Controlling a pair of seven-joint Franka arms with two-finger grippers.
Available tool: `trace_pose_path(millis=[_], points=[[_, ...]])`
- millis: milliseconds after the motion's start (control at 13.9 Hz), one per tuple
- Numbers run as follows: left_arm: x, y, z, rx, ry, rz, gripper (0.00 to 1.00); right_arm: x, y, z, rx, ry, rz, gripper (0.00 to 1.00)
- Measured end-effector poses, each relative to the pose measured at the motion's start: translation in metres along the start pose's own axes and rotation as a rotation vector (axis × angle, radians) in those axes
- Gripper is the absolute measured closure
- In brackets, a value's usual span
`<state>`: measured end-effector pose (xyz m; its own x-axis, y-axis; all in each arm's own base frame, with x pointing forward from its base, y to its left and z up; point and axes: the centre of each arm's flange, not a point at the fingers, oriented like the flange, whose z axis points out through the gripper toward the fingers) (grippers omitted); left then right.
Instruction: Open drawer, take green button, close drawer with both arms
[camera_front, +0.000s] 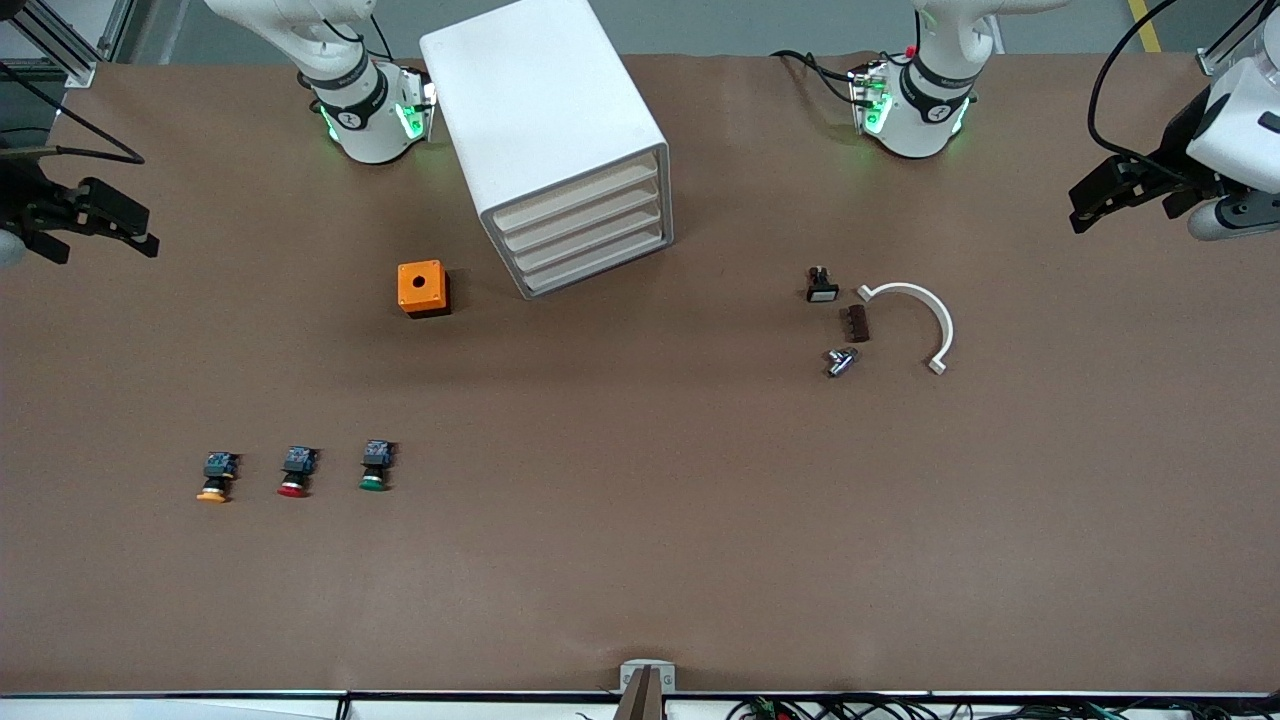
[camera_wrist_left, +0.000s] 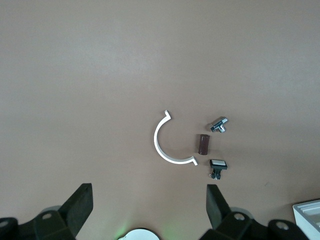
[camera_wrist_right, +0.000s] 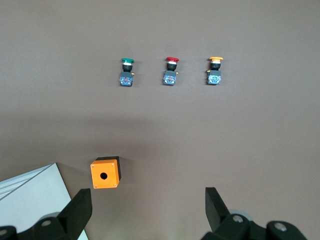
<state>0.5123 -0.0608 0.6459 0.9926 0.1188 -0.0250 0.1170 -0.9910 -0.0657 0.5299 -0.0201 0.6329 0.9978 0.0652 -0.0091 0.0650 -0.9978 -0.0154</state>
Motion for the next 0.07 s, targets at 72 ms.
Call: trace_pose_path(millis=[72], points=[[0.0005, 0.0001, 0.0003, 0.0, -0.001, 0.0, 0.0, 0.0002, -0.0003, 0.0004, 0.0, 0.002, -0.001, 0.0]])
